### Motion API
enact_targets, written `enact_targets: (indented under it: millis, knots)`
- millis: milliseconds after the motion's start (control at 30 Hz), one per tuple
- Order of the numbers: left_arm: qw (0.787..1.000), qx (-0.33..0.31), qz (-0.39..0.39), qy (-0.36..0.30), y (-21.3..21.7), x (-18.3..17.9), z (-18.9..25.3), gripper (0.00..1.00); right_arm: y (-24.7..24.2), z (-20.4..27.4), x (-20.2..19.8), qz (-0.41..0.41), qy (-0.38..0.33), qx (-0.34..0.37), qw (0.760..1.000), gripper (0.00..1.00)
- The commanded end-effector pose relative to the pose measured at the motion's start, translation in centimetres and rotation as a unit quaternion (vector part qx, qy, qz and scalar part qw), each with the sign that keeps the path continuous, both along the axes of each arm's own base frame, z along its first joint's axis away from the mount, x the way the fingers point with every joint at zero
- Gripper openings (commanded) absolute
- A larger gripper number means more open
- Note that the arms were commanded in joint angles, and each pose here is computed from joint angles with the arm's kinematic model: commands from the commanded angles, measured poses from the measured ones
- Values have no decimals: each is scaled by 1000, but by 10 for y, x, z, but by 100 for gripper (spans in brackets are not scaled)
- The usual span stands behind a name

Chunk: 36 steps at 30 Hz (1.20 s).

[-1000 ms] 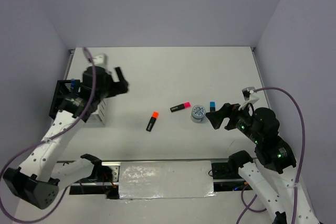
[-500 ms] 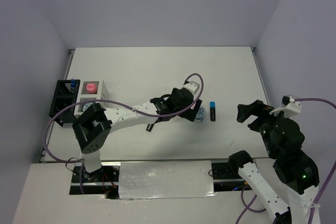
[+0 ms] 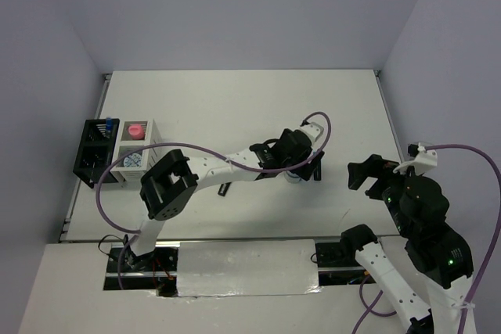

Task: Sort the stationery into containers
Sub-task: Pick up the stationery from the center of the board.

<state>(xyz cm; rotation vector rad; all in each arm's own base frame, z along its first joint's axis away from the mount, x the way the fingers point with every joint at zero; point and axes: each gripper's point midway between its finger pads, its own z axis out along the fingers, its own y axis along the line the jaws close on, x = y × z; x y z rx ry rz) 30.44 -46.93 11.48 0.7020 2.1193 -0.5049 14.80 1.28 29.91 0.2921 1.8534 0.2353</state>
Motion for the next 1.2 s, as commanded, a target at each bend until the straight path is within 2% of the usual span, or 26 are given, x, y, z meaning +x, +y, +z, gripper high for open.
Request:
enact_targets:
  millis: [0, 233, 267, 333, 367, 433, 500, 533, 600, 633, 700, 733, 800, 867, 967, 1000, 1033, 1067, 1100, 1133, 1167]
  knots:
    - [1000, 15, -7, -3, -4, 3, -7, 99, 7, 3, 2, 24, -11, -5, 1000, 100]
    - [999, 42, -4, 10, 0, -2, -31, 99, 13, 2, 4, 40, -13, -4, 999, 100]
    - [999, 42, -8, 14, 0, -3, -34, 90, 14, 1, 4, 43, -12, -4, 999, 100]
    - [999, 44, -7, 14, 1, -4, -37, 79, 15, 1, 5, 46, -12, -4, 999, 100]
    - [999, 43, -7, 13, 1, -4, -37, 61, 15, 1, 5, 46, -13, -4, 999, 100]
    - [999, 39, -4, 9, 1, -3, -32, 51, 15, 2, 6, 46, -14, -5, 999, 100]
    - [999, 31, -9, 2, -2, -2, -23, 35, 17, 3, 6, 50, -16, -6, 999, 100]
    - [1000, 28, -10, 0, -3, -2, -18, 18, 17, 3, 6, 50, -16, -5, 999, 100]
    - [1000, 15, -8, -2, -6, -1, -1, 4, 17, 2, 7, 51, -14, -6, 999, 100]
    - [1000, 12, -6, -4, -5, -1, 5, 0, 17, 3, 7, 52, -14, -7, 999, 100]
    - [1000, 3, 24, -21, 8, 3, 36, 0, 17, 5, 7, 51, -18, -9, 998, 100]
    - [998, -16, 38, -38, 16, 5, 66, 0, 16, 6, 6, 51, -20, -9, 998, 100]
    - [994, -19, 91, -59, 45, 16, 94, 0, 16, 9, 6, 51, -23, -7, 998, 100]
    - [984, -17, 165, -71, 98, 30, 132, 0, 18, 10, 6, 56, -27, -5, 998, 100]
    - [940, -13, 329, -87, 201, 53, 172, 0, 24, 8, 7, 70, -26, 2, 997, 100]
    - [923, 9, 379, -67, 238, 47, 166, 0, 27, 3, 8, 74, -21, 4, 997, 100]
    - [907, -6, 416, -69, 272, 41, 182, 0, 31, 3, 7, 83, -21, 9, 996, 100]
    - [884, 3, 465, -53, 318, 45, 172, 0, 32, 3, 7, 87, -24, 12, 996, 100]
    - [869, -3, 494, -36, 344, 41, 167, 0, 35, 0, 9, 92, -24, 15, 995, 100]
    - [859, -31, 510, -40, 369, 33, 180, 0, 39, 0, 9, 102, -25, 19, 994, 100]
    - [842, -28, 538, -17, 403, 31, 162, 0, 42, 1, 9, 108, -28, 22, 994, 100]
